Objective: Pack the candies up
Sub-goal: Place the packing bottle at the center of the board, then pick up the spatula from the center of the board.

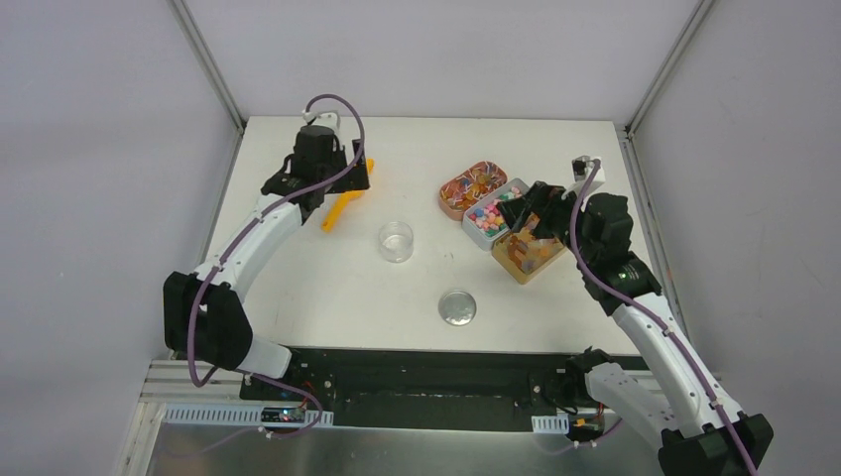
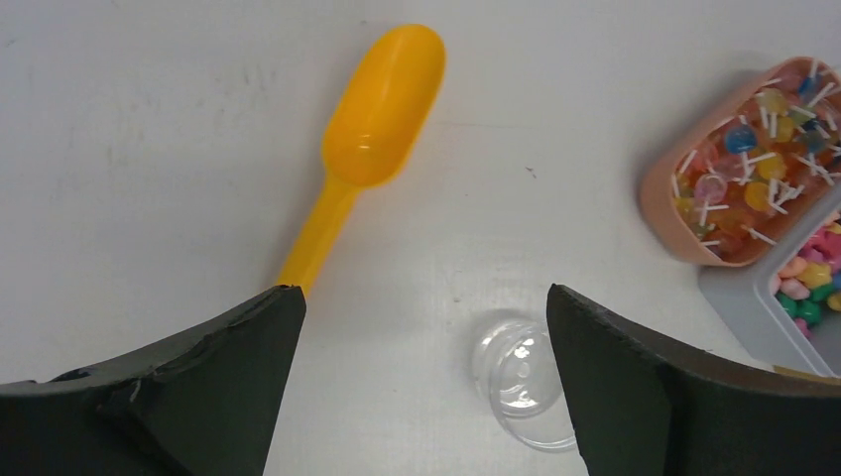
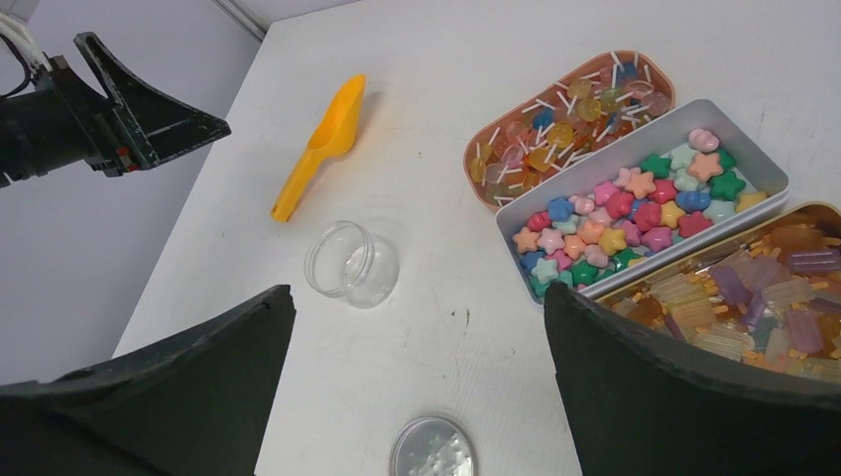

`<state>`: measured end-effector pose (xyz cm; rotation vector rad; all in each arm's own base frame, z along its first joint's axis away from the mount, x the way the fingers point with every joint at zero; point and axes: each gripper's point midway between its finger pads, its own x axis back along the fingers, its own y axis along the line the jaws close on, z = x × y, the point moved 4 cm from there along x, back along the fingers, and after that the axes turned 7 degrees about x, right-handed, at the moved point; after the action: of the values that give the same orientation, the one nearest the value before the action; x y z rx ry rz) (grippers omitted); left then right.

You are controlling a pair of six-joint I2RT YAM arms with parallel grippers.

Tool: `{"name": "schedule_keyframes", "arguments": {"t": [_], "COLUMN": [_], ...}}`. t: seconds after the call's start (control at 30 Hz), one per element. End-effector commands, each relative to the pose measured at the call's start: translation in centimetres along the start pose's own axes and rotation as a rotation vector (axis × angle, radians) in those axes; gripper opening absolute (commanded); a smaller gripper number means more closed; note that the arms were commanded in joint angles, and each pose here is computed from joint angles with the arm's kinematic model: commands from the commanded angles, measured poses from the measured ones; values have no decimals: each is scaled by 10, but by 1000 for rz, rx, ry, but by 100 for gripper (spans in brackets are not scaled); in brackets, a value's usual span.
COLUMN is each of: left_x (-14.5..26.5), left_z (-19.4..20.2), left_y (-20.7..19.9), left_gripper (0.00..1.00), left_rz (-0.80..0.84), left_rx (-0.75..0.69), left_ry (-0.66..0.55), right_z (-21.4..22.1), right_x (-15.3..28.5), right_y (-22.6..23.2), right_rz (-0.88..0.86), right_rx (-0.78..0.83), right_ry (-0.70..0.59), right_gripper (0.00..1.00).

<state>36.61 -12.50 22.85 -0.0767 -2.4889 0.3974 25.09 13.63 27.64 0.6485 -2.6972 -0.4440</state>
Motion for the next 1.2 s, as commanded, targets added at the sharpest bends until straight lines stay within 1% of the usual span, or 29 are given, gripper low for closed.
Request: {"name": "schedule_keyframes", "arguments": {"t": [0.0, 0.1, 0.2, 0.27, 0.4, 0.47, 0.6, 0.73, 0.93, 0.97, 1.1, 1.17], "left_x": [-4, -24, -42, -57, -86, -99, -115, -118, -119, -120, -119, -119], "left_z": [-18, -17, -14, -8, 10, 22, 41, 46, 51, 51, 51, 51], "left_y": [25, 43, 54, 65, 92, 97, 95, 96, 99, 99, 101, 101], "left_gripper": [97, 97, 97, 96, 92, 89, 80, 73, 52, 50, 46, 41], "left_rz": [6, 37, 58, 39, 14, 20, 88, 92, 79, 80, 69, 70], "left_rx": [-96, -71, -98, -110, -76, -79, -85, -83, -84, -81, -89, -94], "left_ry": [-41, 16, 42, 64, 147, 190, 254, 258, 264, 264, 264, 263], "right_z": [-16, -15, -15, -15, -15, -17, -18, -14, -9, -9, -8, -8], "right_x": [4, 3, 4, 6, 8, 8, 8, 9, 7, 7, 7, 7], "right_y": [13, 15, 18, 18, 15, 16, 18, 15, 13, 13, 14, 14], "right_rz": [-72, -106, -127, -127, -102, -105, -117, -109, -100, -99, -106, -107], "right_rx": [12, 22, 29, 27, 8, 7, 14, 13, -13, -16, -32, -40], "right_ry": [-79, -104, -118, -125, -134, -140, -144, -144, -134, -134, -134, -133], "right_gripper": [100, 100, 100, 100, 100, 100, 100, 100, 100, 100, 100, 99]}}
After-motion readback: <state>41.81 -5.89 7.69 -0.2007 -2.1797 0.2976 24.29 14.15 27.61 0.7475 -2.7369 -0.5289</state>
